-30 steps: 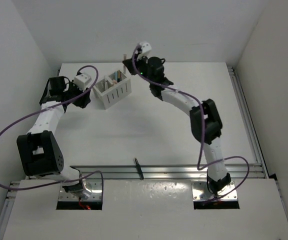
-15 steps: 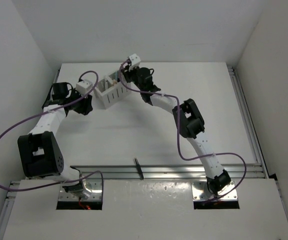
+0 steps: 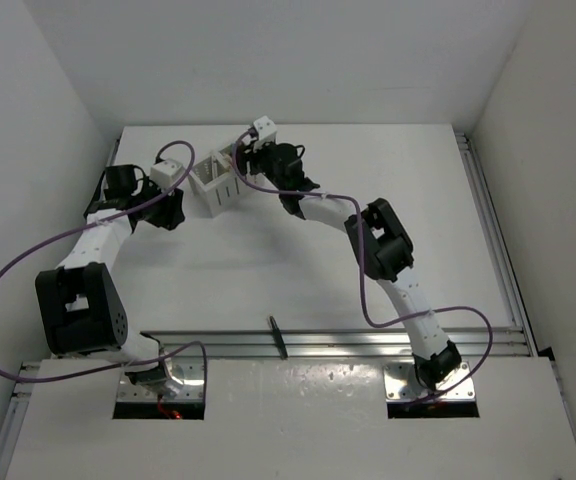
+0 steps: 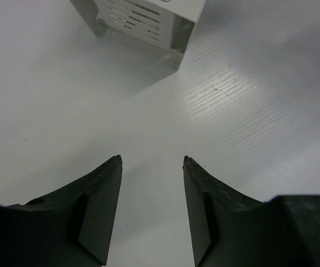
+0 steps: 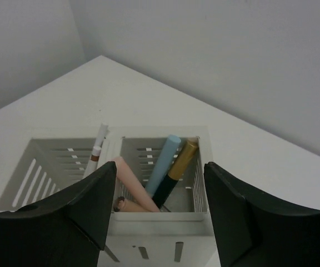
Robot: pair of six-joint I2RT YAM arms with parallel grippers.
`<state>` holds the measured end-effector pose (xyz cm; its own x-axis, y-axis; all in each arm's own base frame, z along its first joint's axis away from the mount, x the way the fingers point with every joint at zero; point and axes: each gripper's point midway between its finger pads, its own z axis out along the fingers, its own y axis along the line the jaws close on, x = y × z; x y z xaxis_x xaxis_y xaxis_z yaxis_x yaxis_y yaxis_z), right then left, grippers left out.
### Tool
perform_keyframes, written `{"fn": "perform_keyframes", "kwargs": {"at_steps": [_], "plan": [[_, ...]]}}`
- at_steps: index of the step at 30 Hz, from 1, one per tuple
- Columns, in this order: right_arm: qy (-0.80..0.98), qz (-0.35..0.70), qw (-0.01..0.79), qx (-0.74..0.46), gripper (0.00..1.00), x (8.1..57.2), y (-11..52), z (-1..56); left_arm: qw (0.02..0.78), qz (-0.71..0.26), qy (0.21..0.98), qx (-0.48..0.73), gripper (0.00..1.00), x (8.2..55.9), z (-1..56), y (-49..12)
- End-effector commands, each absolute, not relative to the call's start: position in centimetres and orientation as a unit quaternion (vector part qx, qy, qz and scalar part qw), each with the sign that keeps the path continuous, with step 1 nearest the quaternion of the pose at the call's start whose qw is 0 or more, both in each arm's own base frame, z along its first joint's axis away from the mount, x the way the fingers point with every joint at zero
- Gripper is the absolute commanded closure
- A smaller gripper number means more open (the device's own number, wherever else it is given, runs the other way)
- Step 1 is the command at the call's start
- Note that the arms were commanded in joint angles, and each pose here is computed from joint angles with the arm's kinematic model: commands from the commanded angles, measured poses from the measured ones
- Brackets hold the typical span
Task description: Organize the makeup
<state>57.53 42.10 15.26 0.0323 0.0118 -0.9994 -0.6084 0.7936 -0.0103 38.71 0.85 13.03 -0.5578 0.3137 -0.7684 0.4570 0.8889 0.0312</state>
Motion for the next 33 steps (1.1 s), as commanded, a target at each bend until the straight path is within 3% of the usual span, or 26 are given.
{"fn": "perform_keyframes", "kwargs": {"at_steps": [1,5,8,10,11,12,14,17,19,20,23,30,33], "plan": [[0.597,0.24,0.737,-0.208,0.35,56.4,42.0,23.9,0.427,-0.083,0.876,0.209,0.46,38.6,13.9,1.1],[0.57,0.239,0.759,-0.203,0.24,54.7,41.7,27.8,0.432,-0.081,0.873,0.21,0.46,38.3,14.2,1.0],[0.537,0.235,0.789,-0.181,0.19,51.7,39.9,34.4,0.433,-0.069,0.875,0.207,0.46,38.3,14.4,1.4],[0.588,0.211,0.752,-0.211,0.16,49.2,39.9,29.9,0.432,-0.056,0.881,0.183,0.46,38.3,14.6,2.0],[0.563,0.226,0.767,-0.209,0.1,45.5,39.2,35.4,0.425,-0.052,0.888,0.167,0.46,38.0,14.2,2.3],[0.655,0.2,0.676,-0.272,0.06,42.8,39.2,26.1,0.425,-0.038,0.894,0.136,0.46,38.0,14.2,3.0],[0.684,0.208,0.634,-0.295,0.0,38.4,37.8,26.2,0.426,-0.024,0.899,0.102,0.46,37.9,14.2,3.7],[0.805,0.171,0.42,-0.383,0.0,27.1,33.5,16.5,0.42,-0.001,0.906,0.049,0.46,37.4,13.4,4.9],[0.82,0.154,0.363,-0.415,0.0,21.2,33.0,14.5,0.429,0.01,0.903,0.022,0.46,37.1,13.6,5.3],[0.852,0.091,0.309,-0.412,0.0,19.2,29.7,12.5,0.428,0.011,0.903,0.013,0.46,37.1,13.6,5.4],[0.87,0.031,0.296,-0.393,0.03,15.9,28.7,11.4,0.431,0.012,0.902,-0.008,0.46,36.5,13.5,5.5],[0.858,0.048,0.311,-0.407,0.05,12.9,34.1,7.9,0.442,0.039,0.896,-0.008,0.46,35.6,13.6,5.2],[0.866,0.033,0.298,-0.401,0.15,12.9,34.7,6.0,0.445,0.04,0.895,-0.008,0.46,35.5,13.5,5.2]]}}
